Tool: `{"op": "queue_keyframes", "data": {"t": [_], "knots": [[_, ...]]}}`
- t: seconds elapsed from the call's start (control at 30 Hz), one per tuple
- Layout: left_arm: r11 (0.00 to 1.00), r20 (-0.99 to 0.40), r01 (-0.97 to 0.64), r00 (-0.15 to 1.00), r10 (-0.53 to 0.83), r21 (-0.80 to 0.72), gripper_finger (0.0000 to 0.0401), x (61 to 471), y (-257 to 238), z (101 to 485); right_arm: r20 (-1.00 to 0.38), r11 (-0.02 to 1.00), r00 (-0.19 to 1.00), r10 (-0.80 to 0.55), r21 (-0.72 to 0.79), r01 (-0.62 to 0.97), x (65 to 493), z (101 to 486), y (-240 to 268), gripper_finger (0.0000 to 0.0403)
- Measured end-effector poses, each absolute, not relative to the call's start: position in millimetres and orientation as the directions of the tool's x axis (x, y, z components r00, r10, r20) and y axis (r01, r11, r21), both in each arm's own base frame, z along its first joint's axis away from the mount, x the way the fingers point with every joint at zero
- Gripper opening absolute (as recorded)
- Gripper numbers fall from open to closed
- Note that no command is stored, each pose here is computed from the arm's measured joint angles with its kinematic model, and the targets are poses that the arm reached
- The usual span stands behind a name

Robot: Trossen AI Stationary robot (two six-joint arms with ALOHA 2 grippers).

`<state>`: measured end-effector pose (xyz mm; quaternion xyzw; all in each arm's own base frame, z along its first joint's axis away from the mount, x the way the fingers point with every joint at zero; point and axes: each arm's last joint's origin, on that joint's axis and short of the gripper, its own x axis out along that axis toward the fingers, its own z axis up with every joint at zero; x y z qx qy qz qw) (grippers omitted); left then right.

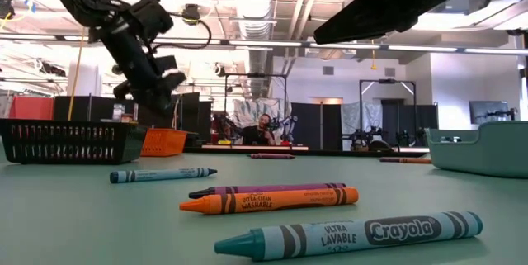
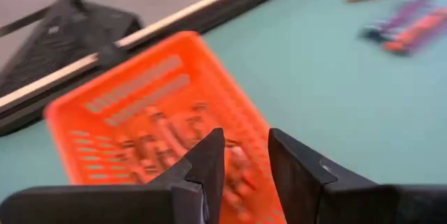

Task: Sort crayons
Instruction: Put the orange crayon into the orange bin

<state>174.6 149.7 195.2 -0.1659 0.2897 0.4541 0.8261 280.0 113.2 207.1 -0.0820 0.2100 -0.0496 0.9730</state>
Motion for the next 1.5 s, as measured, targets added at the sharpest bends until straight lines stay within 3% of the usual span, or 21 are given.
{"op": "queue_keyframes", "data": {"t": [0.2,0.33,0.47,0.73,0.9,1.07,1.27,1.37,1.5], "knots": [[0.721,-0.564,-0.681,0.647,0.513,-0.126,0.01,181,114,220,-0.399,0.982,0.908,-0.131,-0.179,0.062,280,207,113,0.0054],[0.875,-0.524,-0.415,0.818,0.238,-0.251,0.01,186,73,234,-0.392,0.982,0.911,-0.129,-0.176,0.064,280,208,113,0.0054],[0.896,-0.535,-0.221,0.845,-0.021,-0.385,0.01,190,24,237,-0.393,0.982,0.91,-0.131,-0.176,0.065,281,208,113,0.0054],[0.867,-0.585,-0.051,0.758,-0.29,-0.496,0.01,183,-75,228,-0.365,0.984,0.923,-0.125,-0.162,0.069,282,211,114,0.0054],[0.833,-0.639,-0.053,0.668,-0.381,-0.551,0.01,167,-121,215,-0.358,0.985,0.925,-0.126,-0.158,0.073,282,212,113,0.0054],[0.784,-0.72,-0.19,0.562,-0.406,-0.59,0.01,157,-147,195,-0.354,0.984,0.925,-0.136,-0.155,0.085,284,212,110,0.0054],[0.791,-0.892,-0.417,0.272,-0.361,-0.447,0.01,152,-157,180,-0.351,0.984,0.926,-0.137,-0.154,0.087,284,212,110,0.0054],[0.814,-0.921,-0.43,0.187,-0.342,-0.389,0.01,154,-161,178,-0.352,0.984,0.926,-0.136,-0.154,0.086,284,212,110,0.0054],[0.831,-0.917,-0.389,0.183,-0.354,-0.398,0.01,159,-167,181,-0.353,0.984,0.926,-0.137,-0.155,0.086,284,212,110,0.0054]]}}
